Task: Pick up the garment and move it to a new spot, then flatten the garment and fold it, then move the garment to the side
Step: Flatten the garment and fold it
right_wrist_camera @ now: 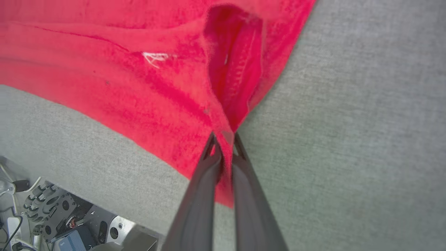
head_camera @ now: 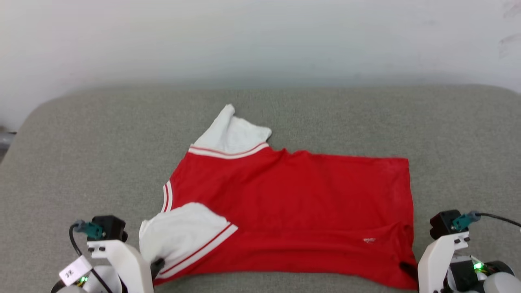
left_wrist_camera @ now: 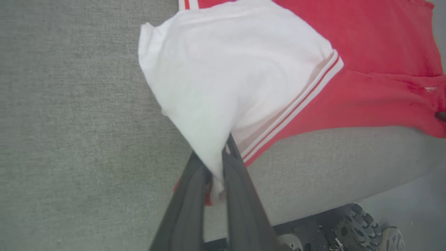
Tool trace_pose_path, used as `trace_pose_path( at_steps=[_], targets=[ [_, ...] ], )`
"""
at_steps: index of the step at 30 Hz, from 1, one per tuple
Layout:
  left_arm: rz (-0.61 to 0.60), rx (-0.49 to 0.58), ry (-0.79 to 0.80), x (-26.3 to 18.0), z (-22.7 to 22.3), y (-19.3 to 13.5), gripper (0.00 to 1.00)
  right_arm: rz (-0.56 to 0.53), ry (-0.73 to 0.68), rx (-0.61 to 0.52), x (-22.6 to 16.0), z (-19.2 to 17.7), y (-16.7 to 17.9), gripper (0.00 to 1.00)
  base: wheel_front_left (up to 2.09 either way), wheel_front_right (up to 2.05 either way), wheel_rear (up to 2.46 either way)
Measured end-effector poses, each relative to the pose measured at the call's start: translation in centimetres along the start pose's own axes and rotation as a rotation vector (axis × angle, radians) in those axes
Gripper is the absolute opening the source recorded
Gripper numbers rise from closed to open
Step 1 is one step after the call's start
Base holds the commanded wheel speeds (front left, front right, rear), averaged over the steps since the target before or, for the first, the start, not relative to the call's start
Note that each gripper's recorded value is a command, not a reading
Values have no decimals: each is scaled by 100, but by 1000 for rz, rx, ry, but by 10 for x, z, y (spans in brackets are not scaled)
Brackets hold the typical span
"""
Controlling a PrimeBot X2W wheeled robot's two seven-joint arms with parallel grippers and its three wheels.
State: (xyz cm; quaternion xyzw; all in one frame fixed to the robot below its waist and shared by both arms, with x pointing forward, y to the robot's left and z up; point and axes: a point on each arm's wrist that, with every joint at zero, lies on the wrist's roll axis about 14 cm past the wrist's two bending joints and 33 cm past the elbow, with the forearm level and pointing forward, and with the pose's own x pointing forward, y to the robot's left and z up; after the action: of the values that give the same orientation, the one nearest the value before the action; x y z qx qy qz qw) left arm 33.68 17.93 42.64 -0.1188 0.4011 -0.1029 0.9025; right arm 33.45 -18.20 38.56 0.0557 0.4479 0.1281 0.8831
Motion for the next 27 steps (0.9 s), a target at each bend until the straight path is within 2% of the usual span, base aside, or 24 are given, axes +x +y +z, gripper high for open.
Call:
trace_pose_path(
  at_steps=[10, 16, 17, 18, 19, 20, 27],
  targets=[
    [38, -40, 34, -32, -40, 9, 0, 21, 0, 19, -23, -29, 8, 0, 0, 0, 0],
    [20, -77, 80, -25, -63, 2, 0, 13, 11, 70, -22, -44, 7, 0, 0, 0, 0],
    [21, -80, 79, -23, -65, 2, 0, 13, 2, 79, -21, -44, 7, 28, 0, 0, 0],
    [22, -88, 76, -20, -66, 3, 38, 10, -11, 85, -20, -42, 6, 100, 0, 0, 0],
    [19, -92, 80, -18, -67, 1, 71, 7, -27, 89, -19, -41, 6, 100, 0, 0, 0],
    [23, -92, 86, -15, -68, 2, 100, 1, -48, 87, -19, -38, 5, 100, 0, 0, 0],
    [66, -22, -68, -5, -31, 13, 100, -52, -333, 55, -28, 4, 2, 100, 0, 0, 0]
  ],
)
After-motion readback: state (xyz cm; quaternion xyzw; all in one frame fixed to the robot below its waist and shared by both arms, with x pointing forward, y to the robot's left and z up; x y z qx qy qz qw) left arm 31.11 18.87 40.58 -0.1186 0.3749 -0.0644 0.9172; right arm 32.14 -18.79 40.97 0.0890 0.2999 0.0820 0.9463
